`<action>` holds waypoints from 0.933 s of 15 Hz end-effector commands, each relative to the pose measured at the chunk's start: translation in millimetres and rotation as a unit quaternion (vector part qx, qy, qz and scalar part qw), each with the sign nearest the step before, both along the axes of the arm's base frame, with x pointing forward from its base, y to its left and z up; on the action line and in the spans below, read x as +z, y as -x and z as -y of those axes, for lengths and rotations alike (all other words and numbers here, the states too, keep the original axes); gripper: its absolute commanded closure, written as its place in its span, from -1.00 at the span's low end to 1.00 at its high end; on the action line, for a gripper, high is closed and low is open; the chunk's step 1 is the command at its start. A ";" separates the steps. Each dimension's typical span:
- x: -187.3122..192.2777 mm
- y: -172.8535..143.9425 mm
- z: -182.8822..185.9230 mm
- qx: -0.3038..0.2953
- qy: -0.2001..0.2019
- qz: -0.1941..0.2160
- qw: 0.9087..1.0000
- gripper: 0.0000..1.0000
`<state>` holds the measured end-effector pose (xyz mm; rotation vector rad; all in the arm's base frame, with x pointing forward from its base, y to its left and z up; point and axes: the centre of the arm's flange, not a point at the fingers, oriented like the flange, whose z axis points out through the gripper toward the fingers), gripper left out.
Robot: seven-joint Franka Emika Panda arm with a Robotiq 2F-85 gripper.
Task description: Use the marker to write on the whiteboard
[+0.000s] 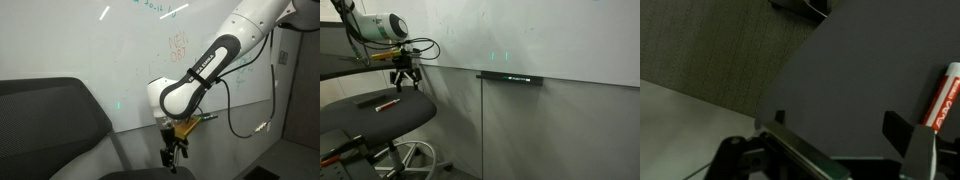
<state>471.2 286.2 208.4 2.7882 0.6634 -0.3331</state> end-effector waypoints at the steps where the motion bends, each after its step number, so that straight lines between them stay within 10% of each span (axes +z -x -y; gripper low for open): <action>1: 4.6 11.6 -24.8 0.002 -0.003 0.003 1.000 -1.00; 14: -62.2 -11.6 -87.6 0.049 0.053 -0.007 0.997 -1.00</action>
